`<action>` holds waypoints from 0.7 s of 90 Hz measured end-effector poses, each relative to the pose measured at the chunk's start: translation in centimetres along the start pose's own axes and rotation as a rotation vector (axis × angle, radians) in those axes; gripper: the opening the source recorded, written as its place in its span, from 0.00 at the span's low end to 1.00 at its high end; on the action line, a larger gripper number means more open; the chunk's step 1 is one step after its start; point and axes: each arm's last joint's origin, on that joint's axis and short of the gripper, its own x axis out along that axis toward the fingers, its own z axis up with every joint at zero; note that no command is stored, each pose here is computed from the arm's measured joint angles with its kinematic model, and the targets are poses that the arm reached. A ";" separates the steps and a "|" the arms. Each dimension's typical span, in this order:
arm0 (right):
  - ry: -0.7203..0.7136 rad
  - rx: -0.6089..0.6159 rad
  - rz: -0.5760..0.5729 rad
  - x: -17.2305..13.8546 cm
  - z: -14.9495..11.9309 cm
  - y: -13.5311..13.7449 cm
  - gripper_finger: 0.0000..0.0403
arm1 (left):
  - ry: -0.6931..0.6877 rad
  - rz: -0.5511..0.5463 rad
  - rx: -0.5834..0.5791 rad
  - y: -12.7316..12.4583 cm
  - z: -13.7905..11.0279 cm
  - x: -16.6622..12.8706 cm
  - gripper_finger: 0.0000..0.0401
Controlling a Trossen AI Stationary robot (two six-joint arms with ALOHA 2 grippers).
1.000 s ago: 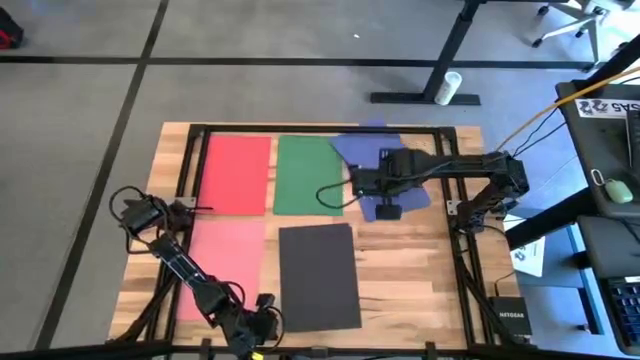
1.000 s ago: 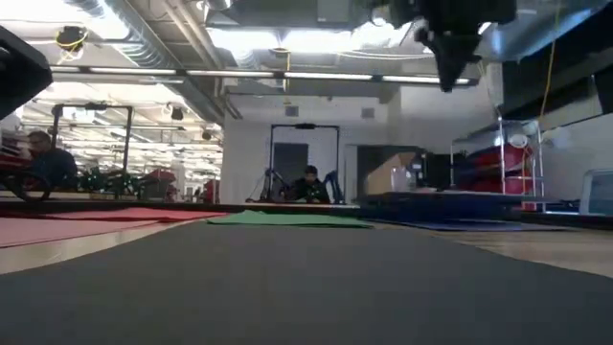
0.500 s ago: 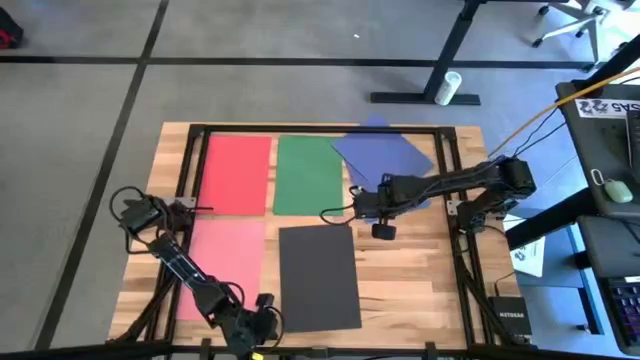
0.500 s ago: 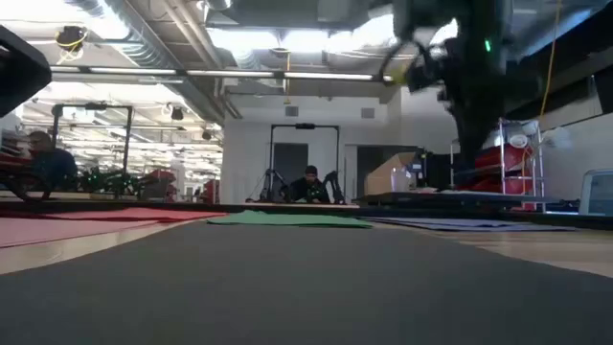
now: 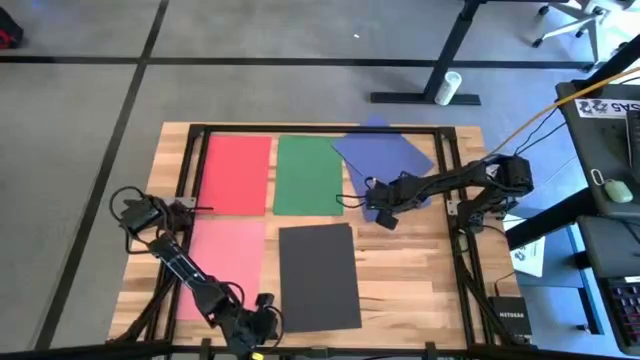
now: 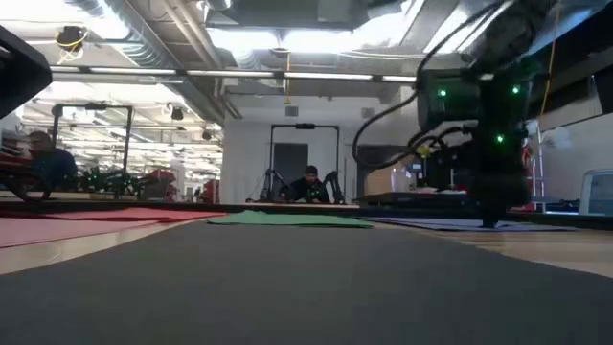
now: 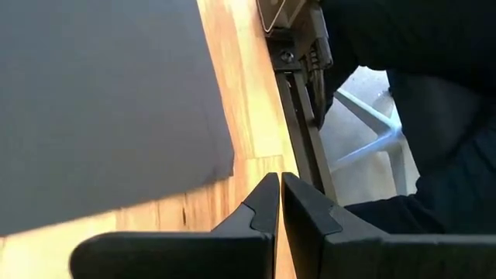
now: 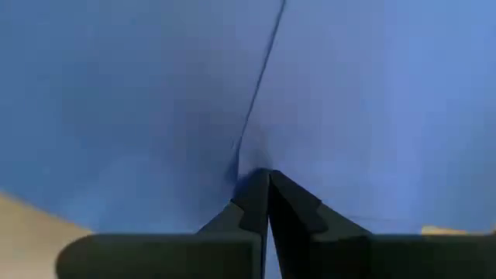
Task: Organize paper
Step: Stack the violet paper on top of the violet papers
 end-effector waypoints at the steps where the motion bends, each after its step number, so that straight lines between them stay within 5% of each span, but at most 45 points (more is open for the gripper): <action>1: 0.002 0.005 0.003 0.1 -0.1 0.0 0.00 | 0.000 0.000 0.000 0.0 0.0 0.0 0.00; 14: 0.017 0.030 0.036 -0.1 -0.8 0.8 0.00 | 0.001 0.006 -0.002 0.1 0.0 0.0 0.00; 33: 0.017 0.051 0.261 -1.8 -0.7 2.5 0.00 | -0.017 0.083 -0.029 1.5 0.7 0.4 0.00; 63: -0.196 0.050 0.363 -6.4 -0.3 3.0 0.00 | -0.139 0.275 -0.084 7.2 4.5 1.6 0.00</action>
